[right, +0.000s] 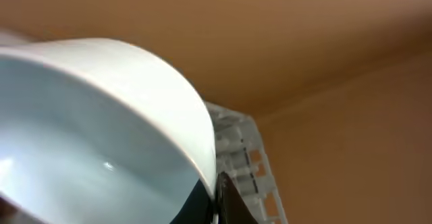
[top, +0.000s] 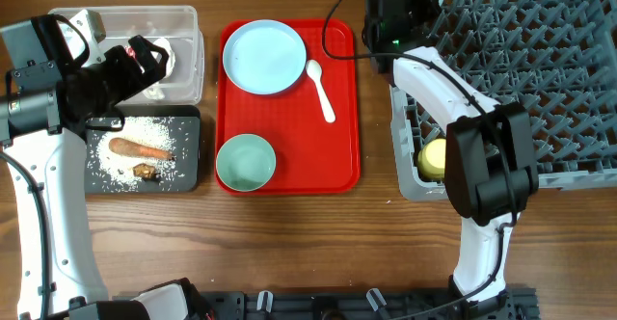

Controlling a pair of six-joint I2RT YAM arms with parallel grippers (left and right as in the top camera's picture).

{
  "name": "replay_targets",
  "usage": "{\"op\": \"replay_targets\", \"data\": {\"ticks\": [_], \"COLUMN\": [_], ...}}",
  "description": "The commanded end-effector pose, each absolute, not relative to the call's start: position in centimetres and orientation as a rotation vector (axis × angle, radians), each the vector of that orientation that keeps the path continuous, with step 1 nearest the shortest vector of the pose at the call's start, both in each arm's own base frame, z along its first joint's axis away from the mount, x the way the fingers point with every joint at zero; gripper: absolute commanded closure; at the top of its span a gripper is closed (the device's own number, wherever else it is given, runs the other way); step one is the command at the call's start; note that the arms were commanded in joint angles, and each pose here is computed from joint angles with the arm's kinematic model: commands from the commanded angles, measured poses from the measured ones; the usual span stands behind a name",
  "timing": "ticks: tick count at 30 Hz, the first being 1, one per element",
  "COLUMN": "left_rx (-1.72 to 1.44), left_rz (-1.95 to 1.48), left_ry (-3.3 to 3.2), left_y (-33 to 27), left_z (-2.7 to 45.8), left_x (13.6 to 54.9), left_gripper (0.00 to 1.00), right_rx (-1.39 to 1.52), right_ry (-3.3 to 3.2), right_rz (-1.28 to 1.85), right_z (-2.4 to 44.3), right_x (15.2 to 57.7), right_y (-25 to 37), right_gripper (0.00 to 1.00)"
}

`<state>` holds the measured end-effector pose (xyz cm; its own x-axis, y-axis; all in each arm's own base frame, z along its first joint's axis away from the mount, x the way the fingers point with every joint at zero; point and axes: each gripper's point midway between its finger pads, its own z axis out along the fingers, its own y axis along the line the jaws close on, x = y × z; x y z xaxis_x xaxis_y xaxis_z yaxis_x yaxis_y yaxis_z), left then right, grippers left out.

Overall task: Sort waste into correct bins and load items into the dishwasher rack
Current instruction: 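Carry the light-blue bowl to the rack and set it in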

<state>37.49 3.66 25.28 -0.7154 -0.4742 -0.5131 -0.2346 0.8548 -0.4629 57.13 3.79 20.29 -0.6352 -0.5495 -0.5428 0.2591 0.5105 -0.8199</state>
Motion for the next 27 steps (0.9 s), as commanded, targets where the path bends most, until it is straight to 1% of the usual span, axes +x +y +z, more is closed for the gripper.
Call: {"op": "replay_targets", "data": {"ticks": [1, 11, 27], "left_rx": [-0.503, -0.503, -0.503], "left_rz": [-0.478, -0.477, -0.477], "left_ry": [2.372, 2.373, 2.373], "left_y": [3.9, 3.9, 3.9], "left_z": [25.6, 25.6, 25.6], "left_x": [37.6, 37.6, 37.6], "left_gripper": [0.00, 0.00, 0.00], "right_rx": [-0.119, -0.130, -0.163], "right_ry": [1.883, 1.938, 1.986], "right_rz": [-1.294, -1.274, -1.237], "right_z": [21.2, 19.7, 18.2], "right_x": [56.8, 56.9, 56.7], "right_y": [1.8, 0.5, 0.8], "right_gripper": [0.96, 0.96, 0.96]}}
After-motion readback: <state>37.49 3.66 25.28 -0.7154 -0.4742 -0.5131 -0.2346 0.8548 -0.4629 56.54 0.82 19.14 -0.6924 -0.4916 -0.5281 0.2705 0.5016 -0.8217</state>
